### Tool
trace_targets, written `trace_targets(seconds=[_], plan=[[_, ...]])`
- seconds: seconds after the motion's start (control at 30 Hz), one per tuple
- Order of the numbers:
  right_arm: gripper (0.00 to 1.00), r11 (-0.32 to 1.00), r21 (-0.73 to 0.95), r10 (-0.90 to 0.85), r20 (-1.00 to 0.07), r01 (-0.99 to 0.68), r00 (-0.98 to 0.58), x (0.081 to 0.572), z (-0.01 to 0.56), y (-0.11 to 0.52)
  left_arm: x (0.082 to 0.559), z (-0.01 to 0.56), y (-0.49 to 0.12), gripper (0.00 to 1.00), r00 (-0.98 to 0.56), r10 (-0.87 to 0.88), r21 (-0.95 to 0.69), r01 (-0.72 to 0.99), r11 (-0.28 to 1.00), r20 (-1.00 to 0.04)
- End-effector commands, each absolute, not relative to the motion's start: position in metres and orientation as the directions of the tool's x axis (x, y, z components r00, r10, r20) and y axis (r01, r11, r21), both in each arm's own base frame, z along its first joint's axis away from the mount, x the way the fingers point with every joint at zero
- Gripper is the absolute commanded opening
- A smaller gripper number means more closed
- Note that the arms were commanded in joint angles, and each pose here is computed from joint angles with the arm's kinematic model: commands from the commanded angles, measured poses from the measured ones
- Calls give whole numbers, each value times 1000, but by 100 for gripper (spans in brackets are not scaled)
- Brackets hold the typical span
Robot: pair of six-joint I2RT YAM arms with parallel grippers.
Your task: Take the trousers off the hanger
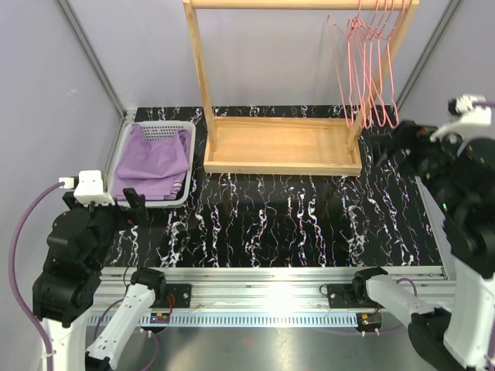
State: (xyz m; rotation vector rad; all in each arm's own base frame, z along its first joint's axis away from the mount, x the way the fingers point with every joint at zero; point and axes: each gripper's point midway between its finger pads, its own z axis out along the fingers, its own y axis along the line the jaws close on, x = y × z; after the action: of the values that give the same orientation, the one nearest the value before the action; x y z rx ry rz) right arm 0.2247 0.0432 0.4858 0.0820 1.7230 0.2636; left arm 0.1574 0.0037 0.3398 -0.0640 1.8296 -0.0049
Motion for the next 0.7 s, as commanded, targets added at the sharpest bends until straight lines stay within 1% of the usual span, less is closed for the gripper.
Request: trace_targets(seconds=[0.0,0.07,0.1,0.17,0.2,0.23,0.3,0.37,0.47,0.67], plan=[[99,985,171,166,-957,-1,-240,184,454,19,144,352,18,99,-189,-8,5,-73,997,-982],[100,985,170,165,-946,8,-278,172,438,17,138,347,20,99,-198,-5,10,-71,997,-980],[99,984,180,174,-949,4,-263,161,437,15,137,345,23,99,-202,-5,13,-91,996,-979],[100,981,192,180,-937,-11,-300,155,419,19,135,337,26,99,-203,-3,19,-105,994,-979],[99,981,192,180,-939,-13,-292,147,415,18,135,336,29,99,-201,-4,20,-118,993,-980],[99,984,175,168,-933,5,-319,148,401,15,133,336,29,99,-196,-7,17,-120,993,-981],[99,986,163,160,-937,16,-311,140,393,10,130,335,30,99,-191,-14,9,-122,992,-982],[100,990,135,140,-931,40,-338,139,378,5,130,329,31,99,-207,-14,13,-129,992,-978],[100,990,125,139,-933,63,-333,136,370,-1,128,320,30,99,-223,-27,1,-126,992,-975],[99,988,129,147,-944,82,-294,133,371,-6,130,315,27,99,-222,-32,-7,-115,993,-975]])
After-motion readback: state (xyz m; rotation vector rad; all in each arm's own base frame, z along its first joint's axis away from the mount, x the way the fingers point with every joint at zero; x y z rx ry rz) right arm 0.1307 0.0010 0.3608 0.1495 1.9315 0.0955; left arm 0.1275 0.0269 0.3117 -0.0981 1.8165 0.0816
